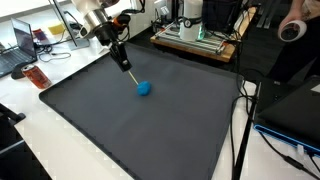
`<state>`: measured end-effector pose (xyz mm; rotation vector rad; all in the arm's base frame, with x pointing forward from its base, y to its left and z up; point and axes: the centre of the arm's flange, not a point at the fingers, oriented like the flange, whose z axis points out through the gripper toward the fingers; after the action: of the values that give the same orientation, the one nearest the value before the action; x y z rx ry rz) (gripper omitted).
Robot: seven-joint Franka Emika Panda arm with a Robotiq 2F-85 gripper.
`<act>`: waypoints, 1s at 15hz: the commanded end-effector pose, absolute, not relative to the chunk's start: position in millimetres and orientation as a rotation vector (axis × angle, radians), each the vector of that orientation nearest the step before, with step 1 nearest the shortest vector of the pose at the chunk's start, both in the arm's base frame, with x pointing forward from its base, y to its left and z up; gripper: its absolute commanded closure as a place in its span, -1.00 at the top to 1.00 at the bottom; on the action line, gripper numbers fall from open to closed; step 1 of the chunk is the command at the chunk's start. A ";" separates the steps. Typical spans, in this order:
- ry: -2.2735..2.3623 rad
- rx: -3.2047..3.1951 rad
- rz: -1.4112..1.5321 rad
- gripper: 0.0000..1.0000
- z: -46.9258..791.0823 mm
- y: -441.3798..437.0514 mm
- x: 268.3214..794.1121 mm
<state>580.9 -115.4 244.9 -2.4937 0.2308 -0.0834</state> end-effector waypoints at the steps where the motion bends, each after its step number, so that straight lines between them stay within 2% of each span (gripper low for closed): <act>1: 0.215 -2.427 -0.072 -0.94 234.6 -128.0 594.1; 8: 0.224 -2.359 -0.081 -0.94 215.0 -139.9 598.4; 15: 0.192 -2.456 -0.038 -0.94 246.2 -117.5 606.5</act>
<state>601.7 -127.1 224.2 -2.4183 0.2056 -0.0700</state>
